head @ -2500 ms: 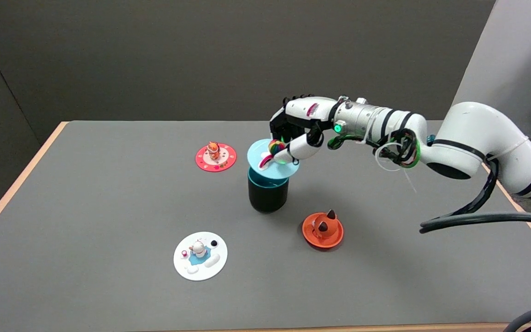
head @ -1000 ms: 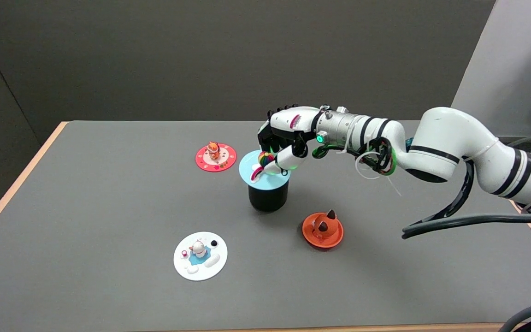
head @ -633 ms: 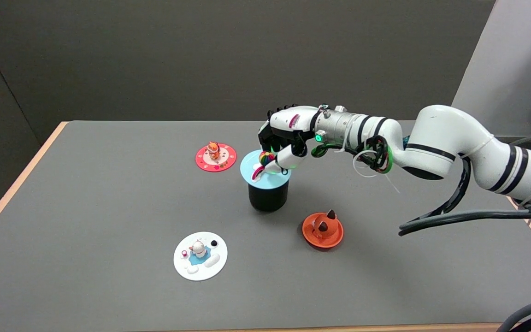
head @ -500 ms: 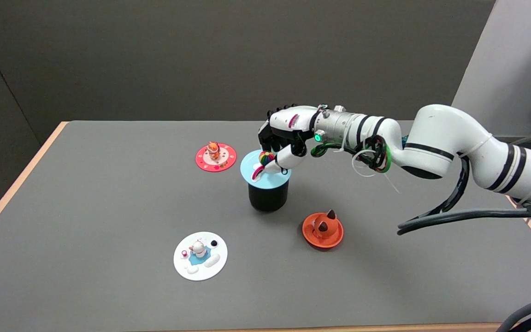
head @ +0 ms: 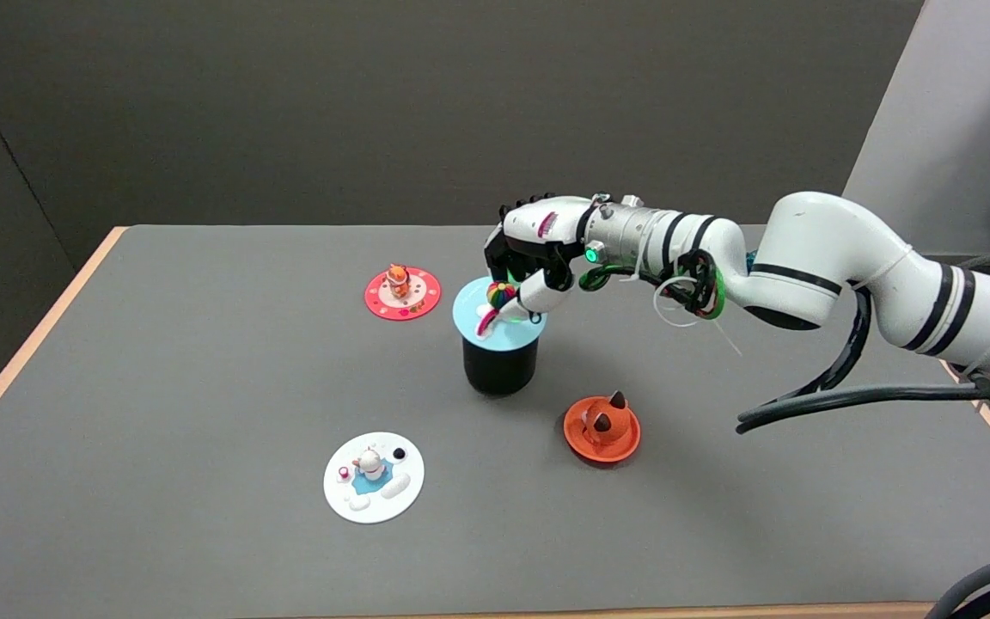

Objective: Place the cup lid with blue sky onto the cup.

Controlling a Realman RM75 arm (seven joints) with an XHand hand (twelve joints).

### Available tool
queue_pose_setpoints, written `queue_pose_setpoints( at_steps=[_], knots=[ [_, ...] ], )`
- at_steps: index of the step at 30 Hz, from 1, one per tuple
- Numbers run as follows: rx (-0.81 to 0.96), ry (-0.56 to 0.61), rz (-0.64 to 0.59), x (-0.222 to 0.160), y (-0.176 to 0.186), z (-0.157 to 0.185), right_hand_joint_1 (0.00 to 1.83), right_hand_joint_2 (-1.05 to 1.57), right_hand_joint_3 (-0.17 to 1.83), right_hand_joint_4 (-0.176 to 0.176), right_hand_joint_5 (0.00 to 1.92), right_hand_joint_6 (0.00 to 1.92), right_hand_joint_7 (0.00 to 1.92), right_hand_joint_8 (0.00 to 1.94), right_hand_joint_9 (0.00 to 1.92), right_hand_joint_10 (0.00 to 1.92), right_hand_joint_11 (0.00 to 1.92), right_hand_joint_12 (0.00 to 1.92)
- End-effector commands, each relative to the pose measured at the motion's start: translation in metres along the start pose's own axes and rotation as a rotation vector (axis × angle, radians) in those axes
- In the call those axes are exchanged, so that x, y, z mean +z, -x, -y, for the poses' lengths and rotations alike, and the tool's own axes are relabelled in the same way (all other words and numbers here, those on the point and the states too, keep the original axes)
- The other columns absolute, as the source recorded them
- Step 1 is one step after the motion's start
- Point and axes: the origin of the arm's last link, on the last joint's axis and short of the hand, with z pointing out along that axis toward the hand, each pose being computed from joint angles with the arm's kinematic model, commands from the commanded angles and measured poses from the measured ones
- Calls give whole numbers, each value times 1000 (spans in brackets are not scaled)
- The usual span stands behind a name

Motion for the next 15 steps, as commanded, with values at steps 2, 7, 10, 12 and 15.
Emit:
queue_pose_setpoints(
  at_steps=[2, 7, 10, 12, 15],
  knots=[
    [-4, 21, 9, 2, 1, -7, 1029, 1070, 276, 3, 816, 1271, 563, 1395, 490, 1493, 601, 1265],
    [-2, 21, 10, 2, 1, -7, 1029, 1070, 277, 4, 816, 1271, 565, 1396, 489, 1497, 603, 1263],
    [-2, 17, 8, 2, 1, -6, 1028, 1070, 277, 5, 816, 1271, 564, 1399, 489, 1496, 603, 1265],
    [-3, 16, 8, 2, 1, -5, 1028, 1070, 277, 6, 816, 1272, 564, 1401, 490, 1494, 603, 1264],
    [-3, 17, 9, 2, 1, -5, 1026, 1070, 277, 8, 815, 1273, 563, 1401, 490, 1496, 604, 1265]
  ],
)
